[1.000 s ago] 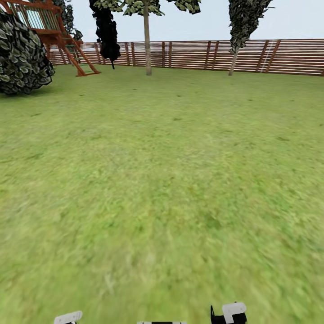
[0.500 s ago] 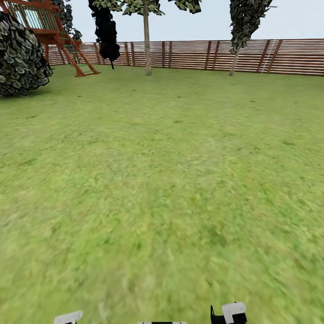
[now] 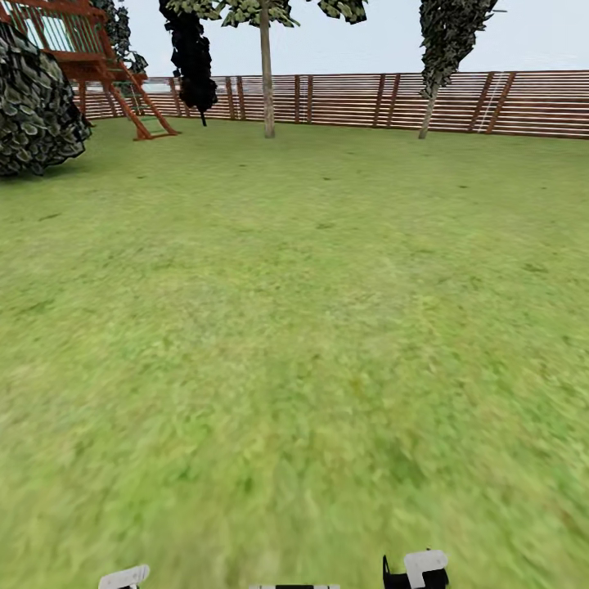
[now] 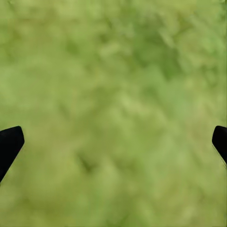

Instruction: In the garden, pick up the pesticide atomizer on the floor and spray pesticide onto both trees until each tree trunk is fully covered.

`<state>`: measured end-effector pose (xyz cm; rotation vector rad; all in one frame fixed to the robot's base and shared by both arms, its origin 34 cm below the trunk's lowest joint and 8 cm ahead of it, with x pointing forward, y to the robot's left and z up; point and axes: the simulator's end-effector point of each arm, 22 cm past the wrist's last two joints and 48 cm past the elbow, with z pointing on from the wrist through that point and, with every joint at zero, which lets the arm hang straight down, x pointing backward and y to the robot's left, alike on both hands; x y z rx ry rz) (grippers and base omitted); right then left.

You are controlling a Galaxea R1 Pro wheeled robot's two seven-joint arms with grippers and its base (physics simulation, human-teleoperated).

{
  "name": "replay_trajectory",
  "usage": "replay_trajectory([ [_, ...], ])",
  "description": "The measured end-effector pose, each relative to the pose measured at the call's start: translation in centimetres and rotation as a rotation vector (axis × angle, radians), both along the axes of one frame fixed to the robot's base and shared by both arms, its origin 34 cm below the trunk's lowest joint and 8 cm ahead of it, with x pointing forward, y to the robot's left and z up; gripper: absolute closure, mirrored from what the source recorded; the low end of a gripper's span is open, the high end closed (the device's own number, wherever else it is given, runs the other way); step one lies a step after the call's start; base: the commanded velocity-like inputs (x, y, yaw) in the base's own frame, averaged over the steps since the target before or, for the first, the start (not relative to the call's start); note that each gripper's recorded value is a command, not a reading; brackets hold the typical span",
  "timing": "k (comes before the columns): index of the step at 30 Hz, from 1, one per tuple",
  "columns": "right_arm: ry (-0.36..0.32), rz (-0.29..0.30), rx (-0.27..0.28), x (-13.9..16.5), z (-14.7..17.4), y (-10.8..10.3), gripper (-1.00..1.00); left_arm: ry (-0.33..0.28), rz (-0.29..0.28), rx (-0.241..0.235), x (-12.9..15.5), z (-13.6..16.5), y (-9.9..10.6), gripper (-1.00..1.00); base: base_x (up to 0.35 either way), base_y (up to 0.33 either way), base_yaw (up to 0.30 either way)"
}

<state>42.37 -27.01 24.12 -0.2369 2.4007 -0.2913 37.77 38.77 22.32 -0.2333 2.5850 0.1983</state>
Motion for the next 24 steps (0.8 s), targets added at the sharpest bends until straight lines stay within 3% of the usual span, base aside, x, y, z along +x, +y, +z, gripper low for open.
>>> replay_trajectory([
  [24, 0.0, 0.0, 0.0, 0.0, 0.0, 0.0, -1.0, 0.0, 0.0, 0.0, 0.0, 0.0, 0.0, 1.0, 0.336, 0.0, 0.0],
])
